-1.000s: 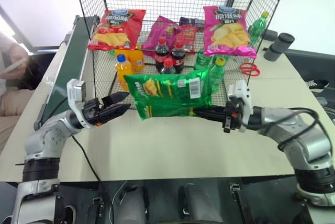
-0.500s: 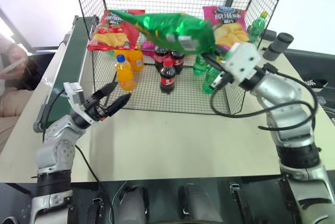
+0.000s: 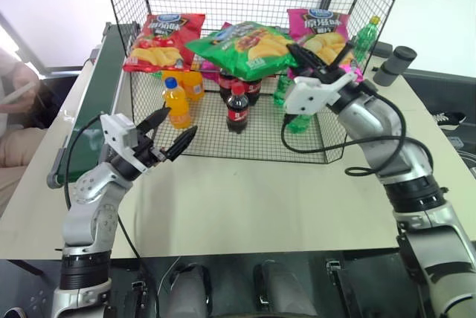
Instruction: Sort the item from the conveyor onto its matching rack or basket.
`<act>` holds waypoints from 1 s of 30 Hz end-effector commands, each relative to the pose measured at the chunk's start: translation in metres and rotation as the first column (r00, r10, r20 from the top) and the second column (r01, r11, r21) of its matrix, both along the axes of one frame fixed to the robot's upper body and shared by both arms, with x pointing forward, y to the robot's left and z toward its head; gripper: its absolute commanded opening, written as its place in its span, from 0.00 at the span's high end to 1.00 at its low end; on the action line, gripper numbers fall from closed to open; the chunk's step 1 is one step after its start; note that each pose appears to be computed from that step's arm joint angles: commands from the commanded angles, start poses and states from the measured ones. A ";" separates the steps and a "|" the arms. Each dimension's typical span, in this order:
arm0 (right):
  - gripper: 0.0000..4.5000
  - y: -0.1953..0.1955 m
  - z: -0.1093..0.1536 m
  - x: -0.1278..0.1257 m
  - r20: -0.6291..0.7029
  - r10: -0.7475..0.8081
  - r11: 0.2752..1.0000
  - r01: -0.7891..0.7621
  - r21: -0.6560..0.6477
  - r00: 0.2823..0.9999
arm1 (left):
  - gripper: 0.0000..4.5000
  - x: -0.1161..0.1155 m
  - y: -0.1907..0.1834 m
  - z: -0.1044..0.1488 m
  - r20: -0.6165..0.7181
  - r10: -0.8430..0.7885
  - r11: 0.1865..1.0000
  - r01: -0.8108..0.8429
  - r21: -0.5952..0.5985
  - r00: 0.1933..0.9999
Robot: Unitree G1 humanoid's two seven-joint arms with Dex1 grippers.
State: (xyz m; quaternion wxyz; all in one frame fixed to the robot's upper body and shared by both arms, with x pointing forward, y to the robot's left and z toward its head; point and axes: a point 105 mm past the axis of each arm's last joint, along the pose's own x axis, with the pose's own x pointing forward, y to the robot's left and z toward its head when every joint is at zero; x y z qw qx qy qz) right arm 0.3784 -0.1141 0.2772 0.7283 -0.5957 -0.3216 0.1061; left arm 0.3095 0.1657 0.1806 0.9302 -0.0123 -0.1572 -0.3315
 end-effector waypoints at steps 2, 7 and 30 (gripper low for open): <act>1.00 -0.004 0.023 0.009 0.100 -0.110 0.991 0.102 0.084 0.989 | 0.01 -0.007 -0.005 0.002 0.036 -0.002 1.000 0.002 0.008 0.999; 1.00 -0.007 0.009 0.018 0.057 -0.175 0.980 0.168 0.111 0.983 | 0.01 -0.005 -0.007 0.003 0.043 0.004 1.000 -0.004 0.007 0.999; 0.09 0.026 -0.003 0.042 -0.148 -0.039 0.943 0.085 0.322 0.988 | 0.00 -0.010 -0.013 0.002 0.054 0.003 1.000 -0.003 -0.015 0.999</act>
